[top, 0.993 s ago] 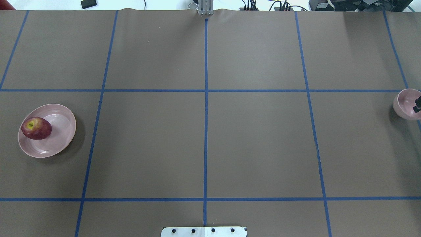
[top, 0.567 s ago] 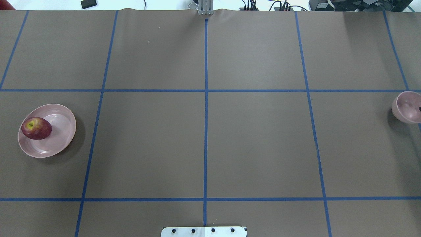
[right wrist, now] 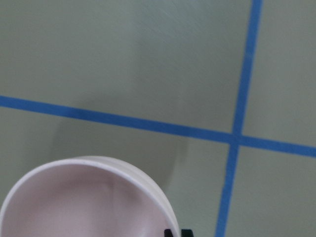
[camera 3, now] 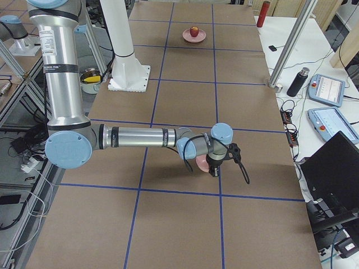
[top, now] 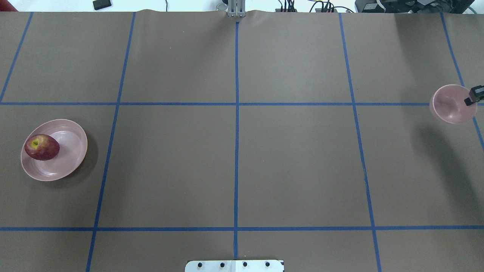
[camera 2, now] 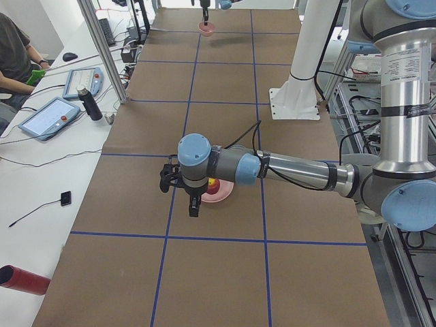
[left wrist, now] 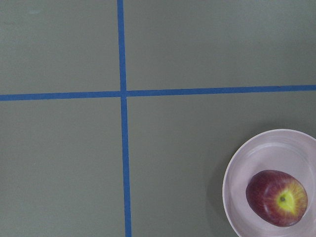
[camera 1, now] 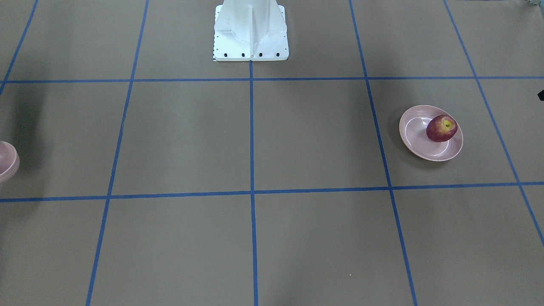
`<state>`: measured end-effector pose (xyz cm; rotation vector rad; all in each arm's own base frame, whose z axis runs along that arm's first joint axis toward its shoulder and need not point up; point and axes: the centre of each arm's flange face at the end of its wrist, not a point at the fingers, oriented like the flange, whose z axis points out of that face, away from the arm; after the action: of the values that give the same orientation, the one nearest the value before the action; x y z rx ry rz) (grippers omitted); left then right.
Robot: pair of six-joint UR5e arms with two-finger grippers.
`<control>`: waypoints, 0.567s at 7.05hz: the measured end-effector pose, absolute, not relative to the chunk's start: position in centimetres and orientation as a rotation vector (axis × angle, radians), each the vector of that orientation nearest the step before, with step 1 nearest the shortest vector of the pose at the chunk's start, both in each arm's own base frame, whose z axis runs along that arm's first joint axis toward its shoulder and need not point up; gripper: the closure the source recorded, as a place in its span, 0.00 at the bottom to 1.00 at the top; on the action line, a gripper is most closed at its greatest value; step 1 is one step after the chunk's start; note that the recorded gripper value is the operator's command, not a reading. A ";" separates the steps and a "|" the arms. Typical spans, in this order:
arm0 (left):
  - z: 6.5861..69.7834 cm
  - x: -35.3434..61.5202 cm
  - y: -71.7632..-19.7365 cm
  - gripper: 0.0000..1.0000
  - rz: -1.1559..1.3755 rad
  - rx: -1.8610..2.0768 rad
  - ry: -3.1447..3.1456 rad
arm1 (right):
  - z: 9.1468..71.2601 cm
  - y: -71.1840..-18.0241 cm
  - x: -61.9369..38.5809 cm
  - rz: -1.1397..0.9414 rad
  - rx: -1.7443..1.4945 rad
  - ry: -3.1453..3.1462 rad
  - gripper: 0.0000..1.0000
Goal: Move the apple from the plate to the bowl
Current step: 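Carry the pink bowl with the right gripper toward the table center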
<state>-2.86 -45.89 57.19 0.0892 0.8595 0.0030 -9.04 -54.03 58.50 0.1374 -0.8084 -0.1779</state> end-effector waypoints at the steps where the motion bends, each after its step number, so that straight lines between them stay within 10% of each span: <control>1: 57.2 -2.9 -45.9 0.02 0.003 0.089 0.859 | 53.2 -53.8 -12.6 -0.174 0.156 -0.855 1.00; 4: 57.3 -2.8 -45.9 0.02 0.004 0.087 0.859 | 34.9 -53.6 -31.2 -0.150 0.151 -0.975 1.00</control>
<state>-2.85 -45.93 57.33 0.0873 0.8593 0.0037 -31.24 -53.62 34.92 0.1509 -0.9753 -0.1497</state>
